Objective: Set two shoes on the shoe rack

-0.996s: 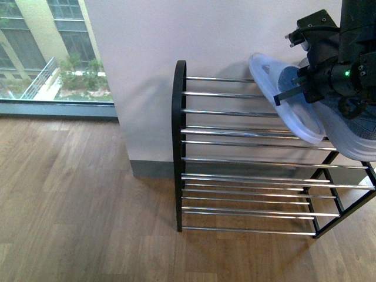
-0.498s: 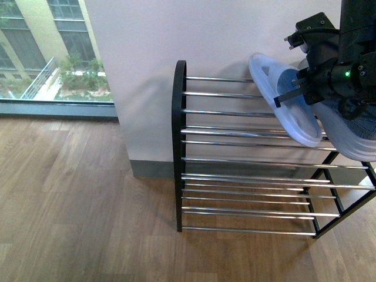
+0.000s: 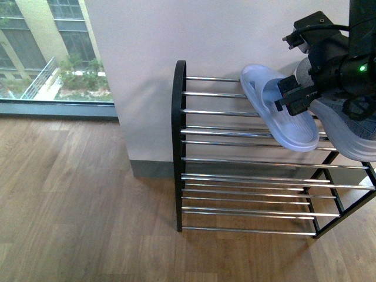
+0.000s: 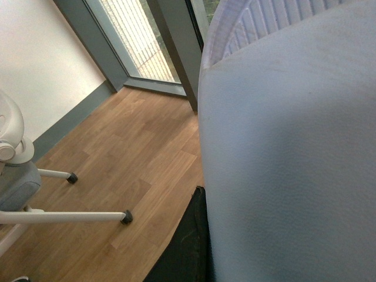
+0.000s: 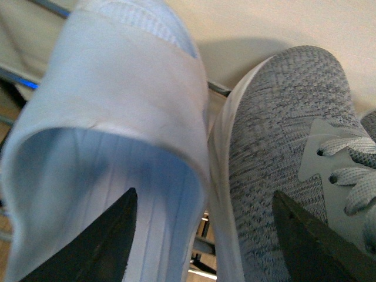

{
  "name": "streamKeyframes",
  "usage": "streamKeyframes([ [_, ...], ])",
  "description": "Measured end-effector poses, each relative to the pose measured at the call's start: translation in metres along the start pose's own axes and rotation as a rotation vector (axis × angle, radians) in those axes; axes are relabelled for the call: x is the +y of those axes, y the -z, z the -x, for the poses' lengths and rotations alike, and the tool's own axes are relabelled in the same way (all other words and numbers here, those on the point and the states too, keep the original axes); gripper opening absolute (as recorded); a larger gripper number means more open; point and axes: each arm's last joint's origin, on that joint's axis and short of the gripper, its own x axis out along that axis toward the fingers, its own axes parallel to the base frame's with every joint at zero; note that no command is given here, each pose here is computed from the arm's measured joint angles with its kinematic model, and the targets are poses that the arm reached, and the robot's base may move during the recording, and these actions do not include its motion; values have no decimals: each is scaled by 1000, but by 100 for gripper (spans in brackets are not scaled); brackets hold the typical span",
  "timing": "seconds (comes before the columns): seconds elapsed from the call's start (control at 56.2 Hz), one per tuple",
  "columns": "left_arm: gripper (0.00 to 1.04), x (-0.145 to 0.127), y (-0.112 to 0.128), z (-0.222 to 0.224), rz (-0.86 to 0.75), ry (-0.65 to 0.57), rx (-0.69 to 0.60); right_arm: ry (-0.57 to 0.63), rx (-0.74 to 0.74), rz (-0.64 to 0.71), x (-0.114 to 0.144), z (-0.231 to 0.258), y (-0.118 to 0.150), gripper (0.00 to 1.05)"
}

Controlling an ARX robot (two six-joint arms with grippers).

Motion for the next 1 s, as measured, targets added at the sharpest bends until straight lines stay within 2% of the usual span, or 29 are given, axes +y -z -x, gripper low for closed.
streamKeyframes([
  [0.178,2,0,0,0,0,0,0,-97,29,86,-19,35,-10,95],
  [0.285,2,0,0,0,0,0,0,-80,0,104,-32,51,-19,95],
  [0.374,2,0,0,0,0,0,0,-41,-299,-82,-34,56,-12,81],
  [0.48,2,0,0,0,0,0,0,-36,-475,-262,-25,77,10,66],
  [0.605,2,0,0,0,0,0,0,-23,-607,-346,-20,112,11,48],
  [0.73,2,0,0,0,0,0,0,-27,-659,-374,-21,138,15,32],
  [0.925,2,0,0,0,0,0,0,-45,-612,-390,-13,164,46,2],
  [0.996,2,0,0,0,0,0,0,-43,-615,-394,-12,174,52,2],
])
